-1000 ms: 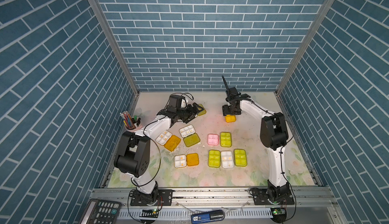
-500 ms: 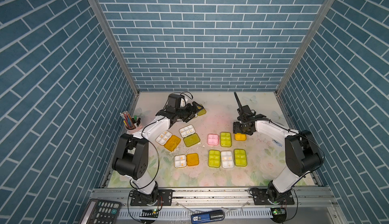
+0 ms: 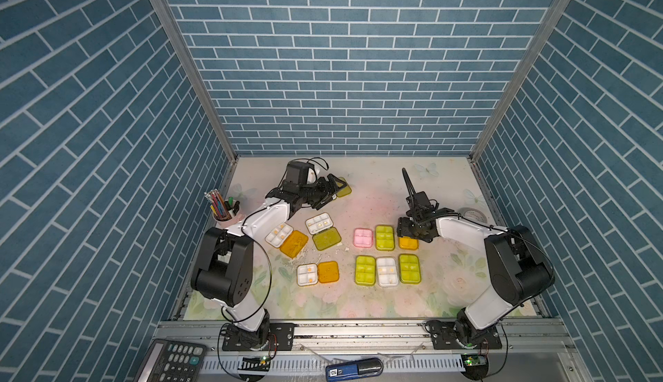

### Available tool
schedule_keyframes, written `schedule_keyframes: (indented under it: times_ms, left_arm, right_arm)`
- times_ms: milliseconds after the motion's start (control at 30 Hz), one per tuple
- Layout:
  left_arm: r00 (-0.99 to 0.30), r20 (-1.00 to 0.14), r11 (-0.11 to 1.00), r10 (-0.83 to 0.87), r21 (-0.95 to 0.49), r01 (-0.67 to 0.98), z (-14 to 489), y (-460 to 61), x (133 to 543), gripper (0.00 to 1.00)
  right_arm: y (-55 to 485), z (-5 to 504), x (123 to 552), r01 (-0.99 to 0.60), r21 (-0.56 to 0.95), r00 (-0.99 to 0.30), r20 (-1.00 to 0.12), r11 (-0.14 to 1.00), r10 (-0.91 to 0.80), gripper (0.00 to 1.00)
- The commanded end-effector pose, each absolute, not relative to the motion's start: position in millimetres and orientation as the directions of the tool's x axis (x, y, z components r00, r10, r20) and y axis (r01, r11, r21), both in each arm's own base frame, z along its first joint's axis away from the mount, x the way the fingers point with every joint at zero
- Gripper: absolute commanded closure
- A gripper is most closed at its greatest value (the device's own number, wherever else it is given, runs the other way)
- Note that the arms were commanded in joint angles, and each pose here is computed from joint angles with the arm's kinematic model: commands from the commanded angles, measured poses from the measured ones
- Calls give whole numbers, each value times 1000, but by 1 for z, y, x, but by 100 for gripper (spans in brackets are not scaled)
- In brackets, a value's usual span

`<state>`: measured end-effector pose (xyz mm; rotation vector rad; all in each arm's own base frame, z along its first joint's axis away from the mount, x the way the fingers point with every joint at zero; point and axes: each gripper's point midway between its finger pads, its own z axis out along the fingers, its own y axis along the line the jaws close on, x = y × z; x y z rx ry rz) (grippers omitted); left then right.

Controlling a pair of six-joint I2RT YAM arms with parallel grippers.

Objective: Close pillboxes
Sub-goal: Place the pillbox at the center of the board.

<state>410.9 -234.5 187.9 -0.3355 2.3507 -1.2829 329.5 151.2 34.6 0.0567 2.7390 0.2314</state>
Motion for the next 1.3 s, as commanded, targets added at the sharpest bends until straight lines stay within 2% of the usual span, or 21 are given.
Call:
schedule_keyframes:
  times_ms: [0,133,300,867,1267]
  left_arm:
    - [-871,-267,538,-413,-843,3,187,-233,411,8]
    - [-871,-264,539,-414,-842,-1,186,-233,412,9]
    - [-873,-262,541,-412,-841,-3,184,-233,412,9]
    - [-873,-271,551,-406,-835,3,186,-228,416,8]
    - [-853,-262,555,-452,-831,-38,180,-205,428,8]
  right_arm:
    - [155,29,324,22,194,-930,-357,981,91,38]
    - [152,23,314,19,176,-939,-334,984,78,38]
    - [150,15,309,25,162,-948,-309,987,75,32]
    - [161,16,305,-3,207,-961,-270,978,54,19]
    - [154,61,313,-42,175,-933,-360,984,24,20]
